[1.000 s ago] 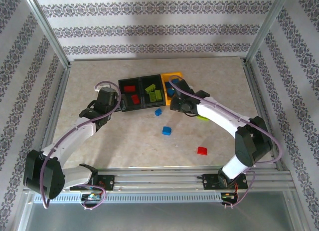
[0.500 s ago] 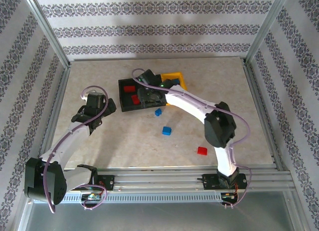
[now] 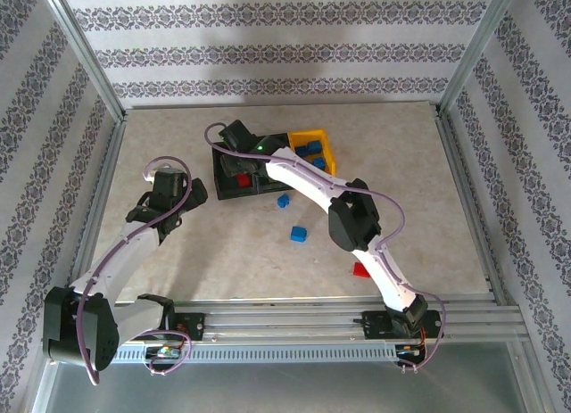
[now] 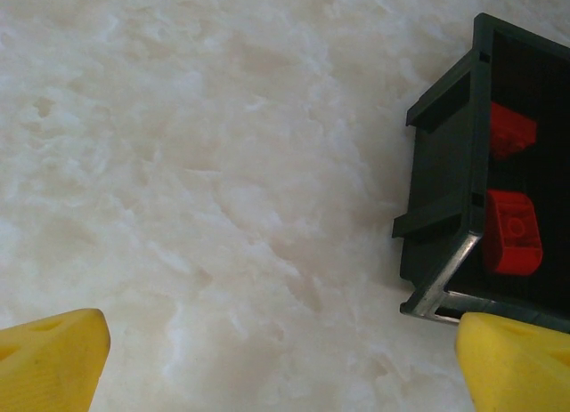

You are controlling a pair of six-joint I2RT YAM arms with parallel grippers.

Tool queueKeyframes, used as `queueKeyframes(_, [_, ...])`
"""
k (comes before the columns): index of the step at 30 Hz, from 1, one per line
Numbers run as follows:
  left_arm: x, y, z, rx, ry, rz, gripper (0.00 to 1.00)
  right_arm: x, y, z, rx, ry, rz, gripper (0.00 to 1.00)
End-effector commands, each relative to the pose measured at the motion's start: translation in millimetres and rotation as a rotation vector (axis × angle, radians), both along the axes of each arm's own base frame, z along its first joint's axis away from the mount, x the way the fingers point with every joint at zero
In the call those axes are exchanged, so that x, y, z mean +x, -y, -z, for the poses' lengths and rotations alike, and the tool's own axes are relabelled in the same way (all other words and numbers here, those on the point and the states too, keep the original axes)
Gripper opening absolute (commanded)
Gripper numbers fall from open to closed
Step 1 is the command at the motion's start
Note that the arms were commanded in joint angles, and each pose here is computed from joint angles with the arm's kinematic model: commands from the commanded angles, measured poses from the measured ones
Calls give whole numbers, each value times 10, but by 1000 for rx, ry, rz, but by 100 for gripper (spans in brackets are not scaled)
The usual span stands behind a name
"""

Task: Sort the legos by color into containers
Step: Place the lego in the container.

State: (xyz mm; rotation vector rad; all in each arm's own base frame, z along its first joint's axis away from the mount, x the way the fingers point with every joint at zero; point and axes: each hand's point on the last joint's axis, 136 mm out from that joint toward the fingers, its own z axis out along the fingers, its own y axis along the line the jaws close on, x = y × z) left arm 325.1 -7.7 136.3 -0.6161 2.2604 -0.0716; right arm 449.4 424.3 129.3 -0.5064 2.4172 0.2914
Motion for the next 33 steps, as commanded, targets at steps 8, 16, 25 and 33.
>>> queueKeyframes(8, [13,4,13,-40,10,-8,100,68,-170,78,-11,7,-49,59])
queueKeyframes(16, [21,17,21,-47,10,-6,100,76,-189,21,-5,11,-59,75])
queueKeyframes(25, [26,24,-8,-45,13,3,100,58,-122,-266,17,38,-46,80])
queueKeyframes(33, [-8,13,-71,-35,28,11,100,-100,155,-490,58,2,48,80])
